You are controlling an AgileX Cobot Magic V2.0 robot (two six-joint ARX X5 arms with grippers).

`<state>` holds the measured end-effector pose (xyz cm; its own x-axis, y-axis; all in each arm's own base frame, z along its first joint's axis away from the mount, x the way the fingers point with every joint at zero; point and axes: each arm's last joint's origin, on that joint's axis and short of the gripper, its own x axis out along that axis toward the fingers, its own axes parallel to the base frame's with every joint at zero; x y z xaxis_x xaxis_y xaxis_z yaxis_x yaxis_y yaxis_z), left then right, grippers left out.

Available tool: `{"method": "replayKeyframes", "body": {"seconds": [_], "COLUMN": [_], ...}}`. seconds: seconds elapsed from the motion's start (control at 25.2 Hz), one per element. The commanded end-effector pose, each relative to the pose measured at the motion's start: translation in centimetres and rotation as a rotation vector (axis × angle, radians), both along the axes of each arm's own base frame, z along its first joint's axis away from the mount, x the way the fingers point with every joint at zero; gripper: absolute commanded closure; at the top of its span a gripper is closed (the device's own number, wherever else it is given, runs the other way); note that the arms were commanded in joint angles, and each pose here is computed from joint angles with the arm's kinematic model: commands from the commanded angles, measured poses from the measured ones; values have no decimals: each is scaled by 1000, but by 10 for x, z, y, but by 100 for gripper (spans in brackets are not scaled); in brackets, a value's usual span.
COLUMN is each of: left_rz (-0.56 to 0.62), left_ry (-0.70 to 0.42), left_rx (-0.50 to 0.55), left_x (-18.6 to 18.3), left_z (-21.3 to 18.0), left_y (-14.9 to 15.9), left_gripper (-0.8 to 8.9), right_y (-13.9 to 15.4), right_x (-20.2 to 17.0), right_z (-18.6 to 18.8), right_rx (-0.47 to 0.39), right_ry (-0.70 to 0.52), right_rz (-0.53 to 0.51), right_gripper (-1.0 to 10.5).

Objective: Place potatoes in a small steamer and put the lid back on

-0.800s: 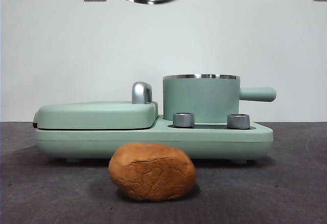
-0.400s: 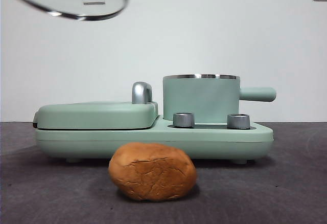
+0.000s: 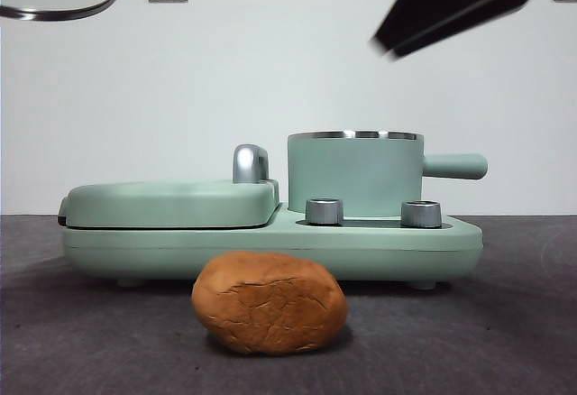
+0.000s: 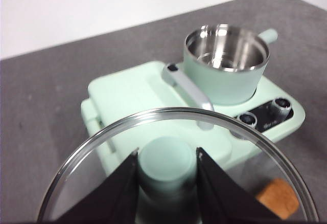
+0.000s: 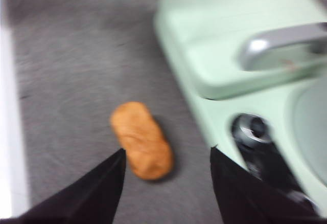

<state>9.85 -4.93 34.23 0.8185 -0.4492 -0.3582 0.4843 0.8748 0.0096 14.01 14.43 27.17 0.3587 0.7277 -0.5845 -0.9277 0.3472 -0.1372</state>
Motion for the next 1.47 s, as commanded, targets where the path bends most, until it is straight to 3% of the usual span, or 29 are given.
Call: {"method": "replayKeyframes", "body": {"seconds": [0.04, 0.4, 1.19, 1.27, 1.35, 1.47], "left_rz": [8, 16, 16, 16, 17, 17], "left_ry": [-11, 4, 4, 4, 4, 4], "left_rx": [-29, -45, -40, -40, -40, -40], "left_x": [-3, -4, -4, -4, -4, -4], "left_z": [4, 4, 4, 4, 4, 4], "left_y": [1, 2, 2, 2, 2, 2], "left_gripper": [799, 799, 799, 799, 799, 799], "right_y": [20, 61, 86, 86, 86, 85], "right_x": [5, 20, 38, 38, 38, 38], "right_z": [-8, -49, -103, -105, -105, -106], "right_rx": [-21, -104, -201, -205, -205, -233], "right_ry": [5, 45, 111, 119, 119, 114], "right_rz": [58, 118, 142, 133, 133, 101], "right_gripper": [682, 606, 580, 613, 722, 742]}}
